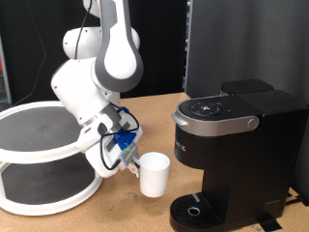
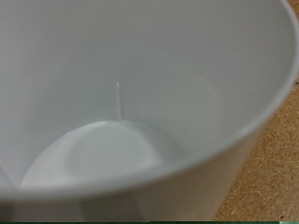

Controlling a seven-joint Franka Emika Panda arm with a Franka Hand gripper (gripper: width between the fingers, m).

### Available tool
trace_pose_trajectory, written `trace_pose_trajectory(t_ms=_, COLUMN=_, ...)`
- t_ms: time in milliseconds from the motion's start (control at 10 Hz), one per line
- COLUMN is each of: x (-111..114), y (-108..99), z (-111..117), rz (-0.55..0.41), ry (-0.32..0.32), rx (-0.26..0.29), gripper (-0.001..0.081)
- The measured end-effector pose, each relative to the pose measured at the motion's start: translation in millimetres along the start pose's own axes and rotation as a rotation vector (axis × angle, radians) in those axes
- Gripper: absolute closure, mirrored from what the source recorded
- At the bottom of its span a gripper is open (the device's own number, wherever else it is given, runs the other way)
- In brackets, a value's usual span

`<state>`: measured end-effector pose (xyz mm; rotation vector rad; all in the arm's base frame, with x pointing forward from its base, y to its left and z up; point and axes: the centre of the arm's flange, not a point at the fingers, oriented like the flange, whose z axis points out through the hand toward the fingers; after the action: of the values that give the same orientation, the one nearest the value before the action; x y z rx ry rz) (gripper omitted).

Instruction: Make a cup of coffee with the keurig machine

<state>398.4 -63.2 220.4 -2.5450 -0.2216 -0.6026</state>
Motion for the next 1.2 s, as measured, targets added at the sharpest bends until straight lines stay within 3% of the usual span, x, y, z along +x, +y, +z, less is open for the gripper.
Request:
trace_pose_trajectory(t_ms=400, x=14, y=-3, z=19, rz=-0.015, ry=0.009, rx=0.014, gripper=0.0734)
trace_pose_trajectory(t_ms=700, x=17, y=-15, z=28, rz=-0.048, ry=0.009, rx=0.053, gripper=0.0734)
trace_pose_trajectory(t_ms=1200, x=22, y=-34, z=39, rz=-0.046, ry=0.045, rx=0.065, gripper=0.0734)
